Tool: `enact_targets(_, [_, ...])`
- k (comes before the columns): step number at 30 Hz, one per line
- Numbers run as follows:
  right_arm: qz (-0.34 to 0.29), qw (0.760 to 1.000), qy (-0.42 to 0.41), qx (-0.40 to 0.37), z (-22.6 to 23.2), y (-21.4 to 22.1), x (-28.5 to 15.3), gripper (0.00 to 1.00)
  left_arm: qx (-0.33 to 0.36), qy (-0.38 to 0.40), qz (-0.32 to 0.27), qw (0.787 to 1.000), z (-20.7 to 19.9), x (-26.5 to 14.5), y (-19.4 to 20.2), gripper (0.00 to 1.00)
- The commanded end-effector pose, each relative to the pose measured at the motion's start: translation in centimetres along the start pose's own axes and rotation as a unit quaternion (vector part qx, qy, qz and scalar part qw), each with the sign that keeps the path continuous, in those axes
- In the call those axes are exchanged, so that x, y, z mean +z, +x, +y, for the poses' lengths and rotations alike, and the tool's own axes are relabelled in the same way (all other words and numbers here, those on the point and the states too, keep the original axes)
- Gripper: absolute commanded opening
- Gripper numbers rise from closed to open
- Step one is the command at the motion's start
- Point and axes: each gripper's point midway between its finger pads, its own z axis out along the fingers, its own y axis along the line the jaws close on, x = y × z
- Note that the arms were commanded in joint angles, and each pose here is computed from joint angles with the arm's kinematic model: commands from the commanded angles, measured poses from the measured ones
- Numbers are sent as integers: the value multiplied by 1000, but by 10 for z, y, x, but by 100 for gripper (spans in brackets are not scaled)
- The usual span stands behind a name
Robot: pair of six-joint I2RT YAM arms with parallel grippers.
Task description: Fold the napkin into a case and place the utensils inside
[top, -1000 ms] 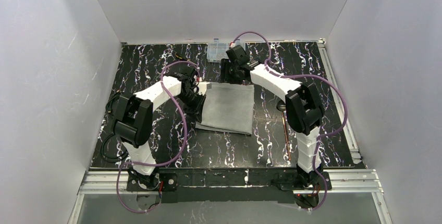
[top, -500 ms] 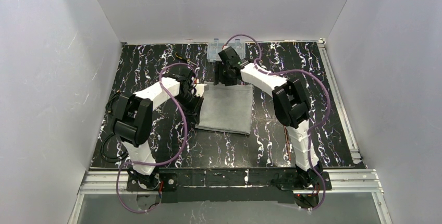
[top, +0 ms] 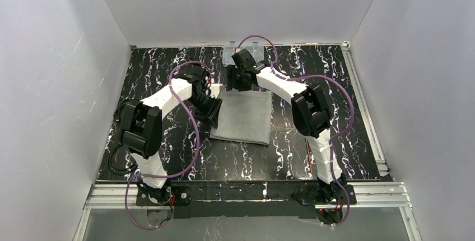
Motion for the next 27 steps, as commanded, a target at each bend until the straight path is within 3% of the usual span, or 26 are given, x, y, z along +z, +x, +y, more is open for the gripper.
enact_targets(1, [-20, 1000, 14, -11, -5, -22, -39, 65, 4, 7, -62, 998, -8, -33, -40, 41])
enact_targets(6, [-25, 1000, 6, 5, -19, -20, -79, 57, -21, 34, -81, 996, -12, -36, -74, 39])
enact_targets(14, [23, 999, -18, 41, -37, 52, -94, 45, -64, 39, -87, 993, 10, -18, -112, 33])
enact_targets(24, [58, 996, -36, 56, -43, 86, -76, 22, -70, 35, -109, 991, 35, -7, -149, 24])
enact_targets(27, [65, 996, -34, 56, -44, 89, -66, 20, -67, 27, -109, 991, 40, -4, -153, 23])
